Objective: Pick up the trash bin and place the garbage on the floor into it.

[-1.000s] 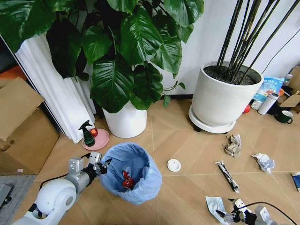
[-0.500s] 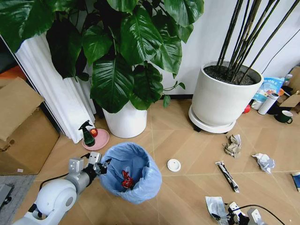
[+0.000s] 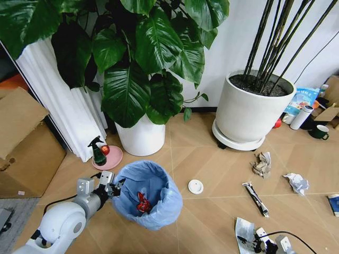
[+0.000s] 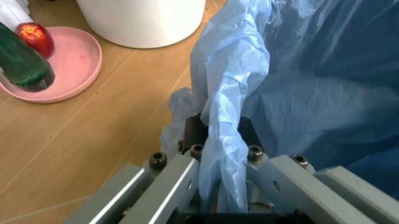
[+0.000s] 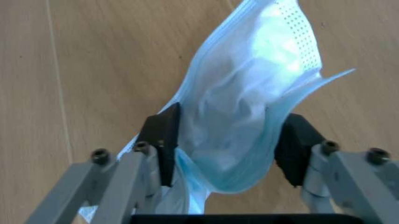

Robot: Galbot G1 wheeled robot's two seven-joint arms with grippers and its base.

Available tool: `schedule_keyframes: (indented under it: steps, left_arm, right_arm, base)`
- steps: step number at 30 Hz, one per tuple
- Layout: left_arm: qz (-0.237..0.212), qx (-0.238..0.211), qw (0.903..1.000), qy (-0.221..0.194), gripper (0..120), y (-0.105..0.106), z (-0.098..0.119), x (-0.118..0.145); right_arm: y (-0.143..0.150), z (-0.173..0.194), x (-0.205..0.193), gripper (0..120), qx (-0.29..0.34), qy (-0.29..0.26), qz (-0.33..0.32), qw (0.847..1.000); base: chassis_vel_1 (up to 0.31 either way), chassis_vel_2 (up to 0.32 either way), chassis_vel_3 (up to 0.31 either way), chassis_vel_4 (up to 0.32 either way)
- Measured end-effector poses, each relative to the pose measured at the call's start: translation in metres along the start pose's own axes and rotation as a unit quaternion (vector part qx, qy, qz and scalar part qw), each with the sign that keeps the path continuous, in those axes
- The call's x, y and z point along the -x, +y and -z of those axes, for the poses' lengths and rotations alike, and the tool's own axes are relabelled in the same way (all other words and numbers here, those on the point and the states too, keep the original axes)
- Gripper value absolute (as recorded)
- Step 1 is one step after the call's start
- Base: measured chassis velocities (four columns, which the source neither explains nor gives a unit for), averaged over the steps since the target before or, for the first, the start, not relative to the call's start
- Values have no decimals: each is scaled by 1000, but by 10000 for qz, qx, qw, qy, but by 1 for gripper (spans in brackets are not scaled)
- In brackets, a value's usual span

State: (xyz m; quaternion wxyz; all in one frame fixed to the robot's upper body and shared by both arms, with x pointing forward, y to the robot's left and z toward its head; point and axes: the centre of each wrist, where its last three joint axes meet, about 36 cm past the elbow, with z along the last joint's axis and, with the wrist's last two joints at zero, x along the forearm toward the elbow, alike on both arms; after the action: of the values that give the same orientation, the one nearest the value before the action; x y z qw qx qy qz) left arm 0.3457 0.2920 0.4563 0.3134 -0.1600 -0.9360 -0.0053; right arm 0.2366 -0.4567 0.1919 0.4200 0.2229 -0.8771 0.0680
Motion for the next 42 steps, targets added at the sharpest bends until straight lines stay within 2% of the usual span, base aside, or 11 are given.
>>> schedule_keyframes:
  steps: [9, 15, 21, 27, 29, 31, 32, 34, 36, 37, 42]
  left_arm:
    - [-10, 6, 10000, -4, 0, -2, 0, -1]
    - [-10, 18, 10000, -9, 0, -3, 0, -3]
    - [-6, 39, 10000, 10, 0, -5, 0, -3]
    - [-36, 71, 10000, 54, 0, -6, 0, 0]
    - [-34, 68, 10000, 61, 0, -7, 0, 1]
    - [-63, 48, 9999, 104, 0, -7, 0, 4]
    - [-63, 48, 9999, 104, 0, -7, 0, 4]
    - [-73, 47, 9998, 154, 0, -6, 2, 10]
    - [-77, 49, 9998, 162, 0, -6, 2, 12]
    - [-94, 50, 9998, 184, 0, -5, 4, 17]
    - [-161, 85, 9996, 219, 0, -6, 8, 25]
  right_arm:
    - [5, -2, 1, 23, -26, -38, 19, 10000]
    - [7, 7, 1, 1, 19, -189, -61, 9998]
    - [2, 39, 1, 0, 120, -703, -221, 9972]
    - [-17, 107, -14, 0, -74, -1483, -401, 9881]
    - [-17, 115, -16, 0, -88, -1577, -399, 9866]
    - [-16, 152, -22, 0, -109, -1999, -379, 9790]
    - [-16, 152, -22, 0, -109, -1999, -379, 9790]
    - [-9, 199, -32, 0, -195, -2456, -229, 9689]
    - [-6, 210, -35, 0, -214, -2552, -188, 9665]
    - [5, 243, -42, 0, -308, -2812, -15, 9591]
    - [27, 291, -49, 0, -485, -3173, 298, 9466]
  base:
    - [0, 0, 0, 0]
    - [0, 0, 0, 0]
    - [0, 0, 0, 0]
    - [0, 0, 0, 0]
    - [0, 0, 0, 0]
    - [0, 0, 0, 0]
    - [0, 0, 0, 0]
    - [0, 0, 0, 0]
    - [0, 0, 0, 0]
    - [0, 0, 0, 0]
    - [0, 0, 0, 0]
